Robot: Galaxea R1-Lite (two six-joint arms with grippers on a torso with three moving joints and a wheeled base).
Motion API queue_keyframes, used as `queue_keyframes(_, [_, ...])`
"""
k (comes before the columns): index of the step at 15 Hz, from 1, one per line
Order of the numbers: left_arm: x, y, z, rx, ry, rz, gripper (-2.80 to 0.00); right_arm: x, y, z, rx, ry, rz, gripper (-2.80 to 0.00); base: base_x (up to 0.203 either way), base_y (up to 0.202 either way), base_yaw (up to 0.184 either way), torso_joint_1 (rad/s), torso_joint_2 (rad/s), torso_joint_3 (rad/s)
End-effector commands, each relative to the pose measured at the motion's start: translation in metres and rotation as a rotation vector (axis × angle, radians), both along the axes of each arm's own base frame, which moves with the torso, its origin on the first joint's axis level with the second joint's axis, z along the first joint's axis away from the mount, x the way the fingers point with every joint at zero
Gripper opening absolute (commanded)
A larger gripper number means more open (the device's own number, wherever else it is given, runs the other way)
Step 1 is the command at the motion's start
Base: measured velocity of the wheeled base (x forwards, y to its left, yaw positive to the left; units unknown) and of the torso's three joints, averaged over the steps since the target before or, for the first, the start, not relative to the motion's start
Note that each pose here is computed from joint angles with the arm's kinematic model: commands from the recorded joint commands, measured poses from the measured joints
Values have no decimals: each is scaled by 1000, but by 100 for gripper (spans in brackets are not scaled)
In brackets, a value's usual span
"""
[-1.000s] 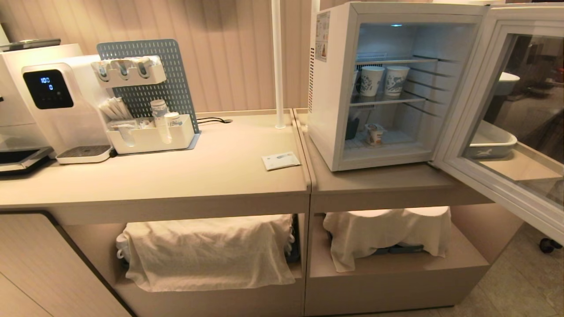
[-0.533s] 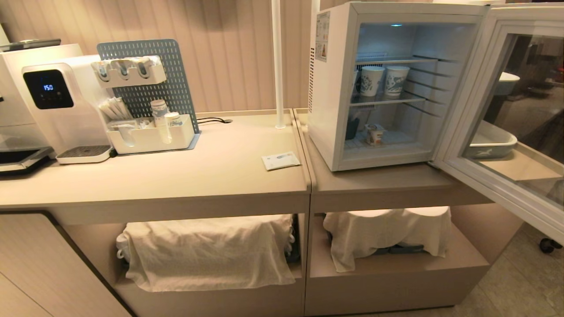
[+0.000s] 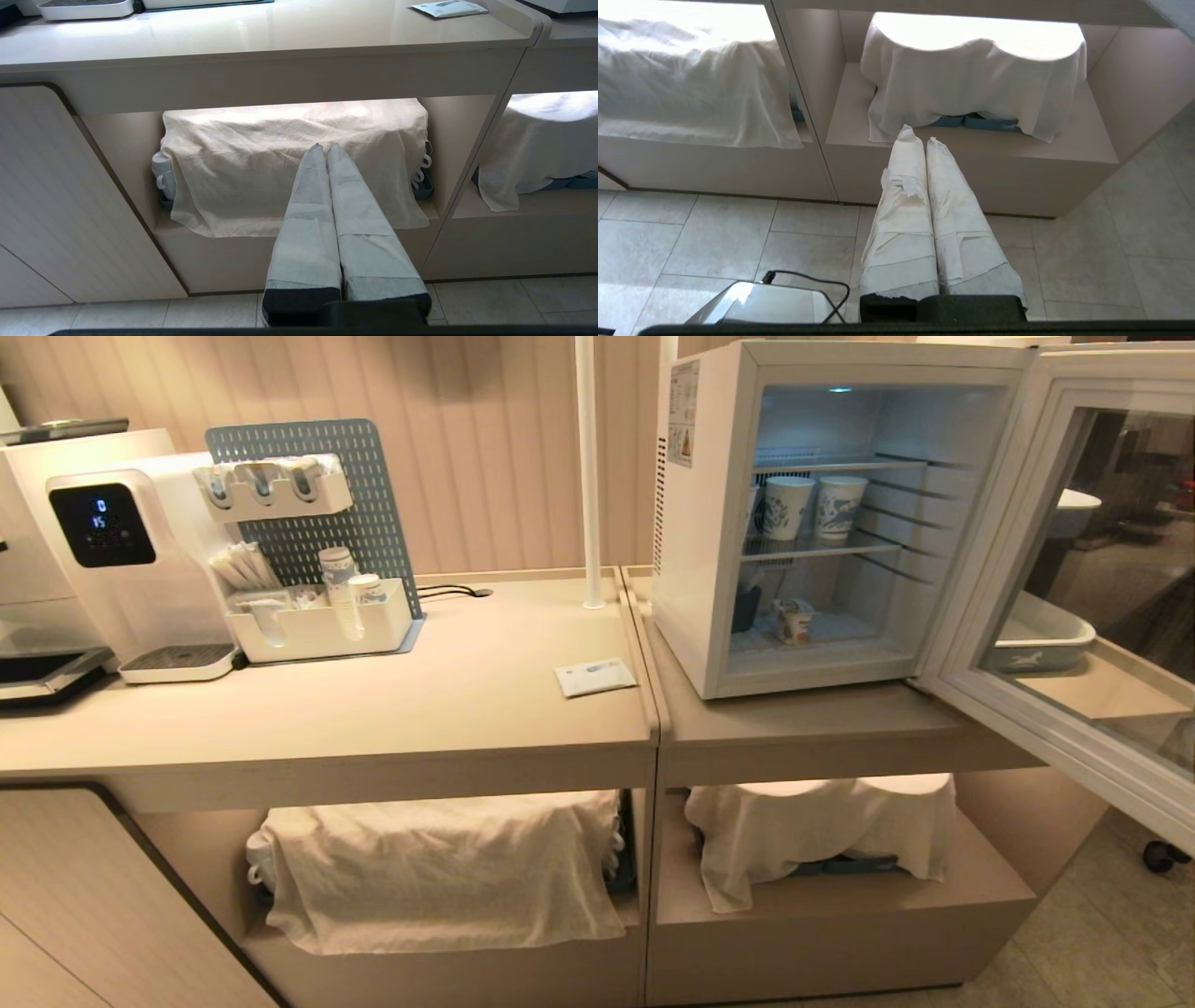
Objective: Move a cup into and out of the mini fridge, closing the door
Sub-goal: Take the yoghurt out of the freezer
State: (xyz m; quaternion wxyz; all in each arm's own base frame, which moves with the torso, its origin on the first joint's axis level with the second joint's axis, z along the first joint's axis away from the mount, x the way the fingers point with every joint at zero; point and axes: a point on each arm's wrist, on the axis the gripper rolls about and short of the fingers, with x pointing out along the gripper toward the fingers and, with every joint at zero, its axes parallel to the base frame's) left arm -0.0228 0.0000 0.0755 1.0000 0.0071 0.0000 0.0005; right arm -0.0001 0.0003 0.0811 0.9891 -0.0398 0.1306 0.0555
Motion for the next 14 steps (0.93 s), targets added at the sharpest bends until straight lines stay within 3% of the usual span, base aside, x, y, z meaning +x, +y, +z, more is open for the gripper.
queue_keyframes(1, [0, 0, 0, 1, 0, 1, -280, 0, 0, -3, -3, 13, 2, -280, 0, 0, 0, 0, 0, 0])
queue_keyframes(14, [0, 0, 0, 0, 0, 1, -280, 0, 0, -4, 33, 20, -16, -280, 0, 0, 0, 0, 0, 0])
